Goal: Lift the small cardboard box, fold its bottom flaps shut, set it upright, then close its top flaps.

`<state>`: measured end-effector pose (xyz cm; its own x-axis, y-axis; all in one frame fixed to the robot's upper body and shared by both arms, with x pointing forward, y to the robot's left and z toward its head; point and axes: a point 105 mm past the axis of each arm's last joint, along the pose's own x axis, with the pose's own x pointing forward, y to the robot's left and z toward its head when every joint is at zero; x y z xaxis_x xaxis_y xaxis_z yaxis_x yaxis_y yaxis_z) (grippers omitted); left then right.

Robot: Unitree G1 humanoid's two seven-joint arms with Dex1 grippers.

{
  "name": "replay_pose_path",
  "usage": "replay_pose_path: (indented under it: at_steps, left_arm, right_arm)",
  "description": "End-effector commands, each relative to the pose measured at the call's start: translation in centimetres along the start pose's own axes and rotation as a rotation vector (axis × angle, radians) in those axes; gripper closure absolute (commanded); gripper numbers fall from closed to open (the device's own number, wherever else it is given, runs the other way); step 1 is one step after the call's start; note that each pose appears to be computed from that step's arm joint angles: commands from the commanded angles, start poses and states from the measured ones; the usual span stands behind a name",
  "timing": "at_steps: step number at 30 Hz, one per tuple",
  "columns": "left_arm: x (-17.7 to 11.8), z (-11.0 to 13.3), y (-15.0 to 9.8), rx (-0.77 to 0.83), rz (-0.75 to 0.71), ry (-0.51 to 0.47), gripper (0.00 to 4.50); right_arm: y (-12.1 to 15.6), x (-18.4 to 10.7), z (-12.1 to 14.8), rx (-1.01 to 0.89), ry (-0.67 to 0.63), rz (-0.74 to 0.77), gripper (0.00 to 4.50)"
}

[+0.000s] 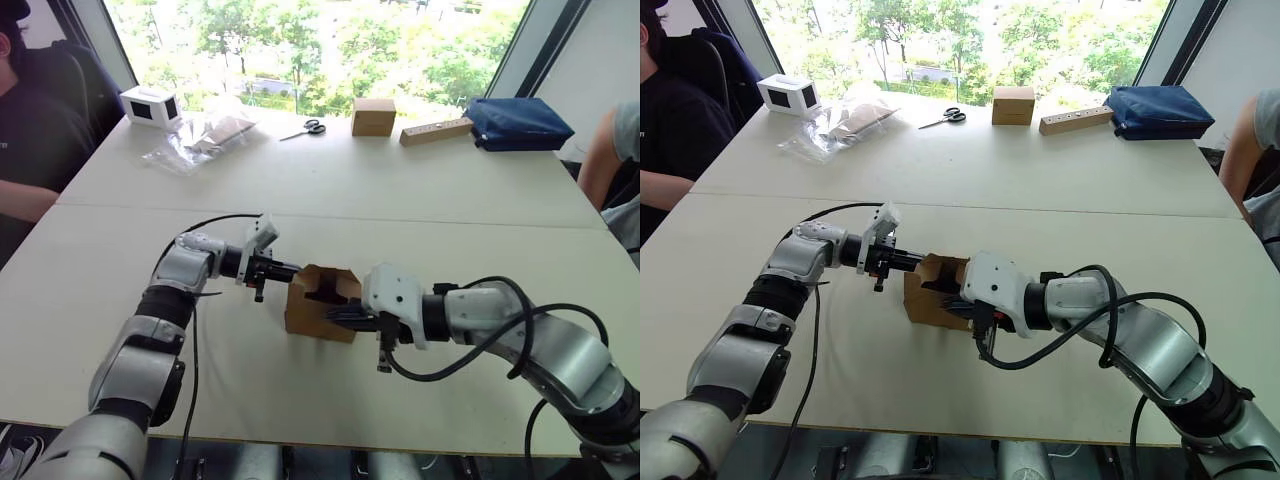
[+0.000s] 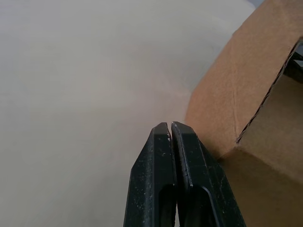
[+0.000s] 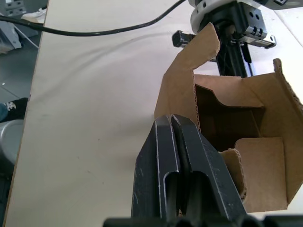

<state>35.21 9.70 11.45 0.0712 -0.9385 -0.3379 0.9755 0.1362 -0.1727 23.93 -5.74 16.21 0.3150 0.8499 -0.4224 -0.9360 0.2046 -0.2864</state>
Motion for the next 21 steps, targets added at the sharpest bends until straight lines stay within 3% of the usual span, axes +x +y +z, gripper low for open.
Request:
replay_pose_path:
  at_steps: [1,21]
  left_arm:
    - [0.2,1.3,-0.6,0.041,-0.016,-0.029,4.42]
    - [0.3,1.1,0.0,0.032,0.065,-0.055,4.42]
  right_arm:
    - [-0.5,-0.1,0.8,-0.053,-0.011,-0.015,4.5]
    - [-2.0,2.0,-0.8,-0.027,-0.005,-0.03,4.5]
